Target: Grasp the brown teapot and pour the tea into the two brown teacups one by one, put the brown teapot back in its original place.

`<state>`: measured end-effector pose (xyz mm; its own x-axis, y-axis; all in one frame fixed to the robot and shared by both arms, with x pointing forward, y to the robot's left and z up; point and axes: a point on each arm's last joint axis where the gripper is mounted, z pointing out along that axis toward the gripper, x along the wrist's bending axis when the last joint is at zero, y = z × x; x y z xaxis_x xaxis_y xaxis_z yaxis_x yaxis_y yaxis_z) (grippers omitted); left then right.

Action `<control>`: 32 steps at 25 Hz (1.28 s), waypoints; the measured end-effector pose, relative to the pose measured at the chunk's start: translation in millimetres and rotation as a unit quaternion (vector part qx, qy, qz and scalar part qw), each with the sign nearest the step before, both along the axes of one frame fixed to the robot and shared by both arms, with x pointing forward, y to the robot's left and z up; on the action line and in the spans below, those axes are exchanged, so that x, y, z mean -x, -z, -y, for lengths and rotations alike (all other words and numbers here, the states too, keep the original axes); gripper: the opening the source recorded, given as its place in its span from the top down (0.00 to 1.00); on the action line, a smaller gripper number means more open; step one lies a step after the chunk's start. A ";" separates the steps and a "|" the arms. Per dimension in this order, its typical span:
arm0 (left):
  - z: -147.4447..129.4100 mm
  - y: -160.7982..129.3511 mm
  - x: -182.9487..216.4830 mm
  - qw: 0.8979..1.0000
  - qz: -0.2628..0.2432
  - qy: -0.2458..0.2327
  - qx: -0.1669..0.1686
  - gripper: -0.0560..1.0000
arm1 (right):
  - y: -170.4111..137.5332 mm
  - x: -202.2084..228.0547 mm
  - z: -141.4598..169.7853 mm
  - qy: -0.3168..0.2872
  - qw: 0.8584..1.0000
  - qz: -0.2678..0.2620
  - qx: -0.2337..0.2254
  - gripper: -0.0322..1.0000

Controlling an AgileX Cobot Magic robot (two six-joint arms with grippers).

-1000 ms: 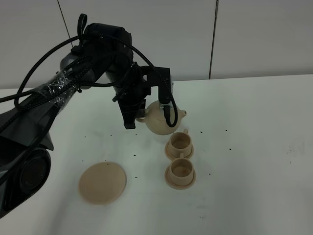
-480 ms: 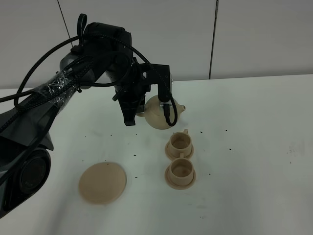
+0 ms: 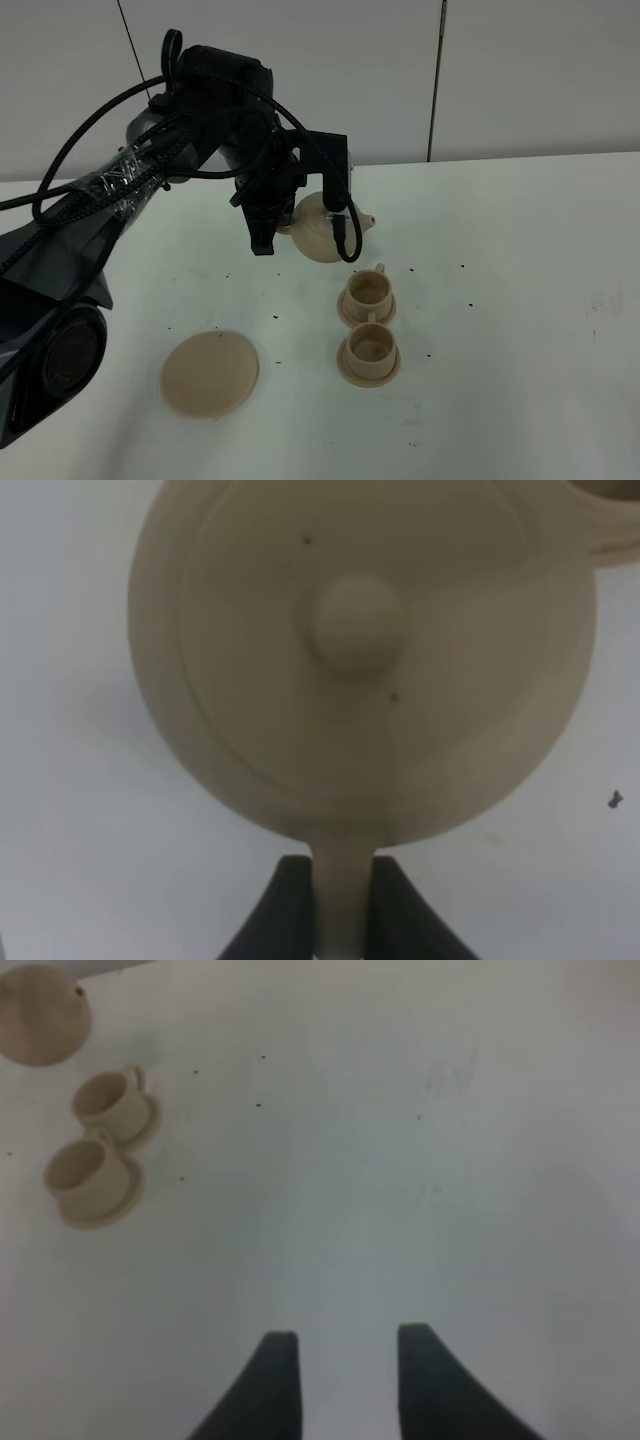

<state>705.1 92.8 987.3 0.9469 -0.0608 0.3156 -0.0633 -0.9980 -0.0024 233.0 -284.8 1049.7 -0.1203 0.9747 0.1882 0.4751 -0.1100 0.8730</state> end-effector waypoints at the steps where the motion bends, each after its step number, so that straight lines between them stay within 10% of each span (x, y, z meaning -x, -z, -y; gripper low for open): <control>1: 1.4 0.0 1.0 1.000 0.000 0.003 -0.005 0.79 | 0.0 0.0 0.0 0.000 1.000 0.000 0.000 0.74; 32: 17.6 -3.8 11.9 0.992 0.030 0.045 -0.113 0.79 | -0.1 0.0 -0.1 0.000 1.000 0.000 0.000 0.74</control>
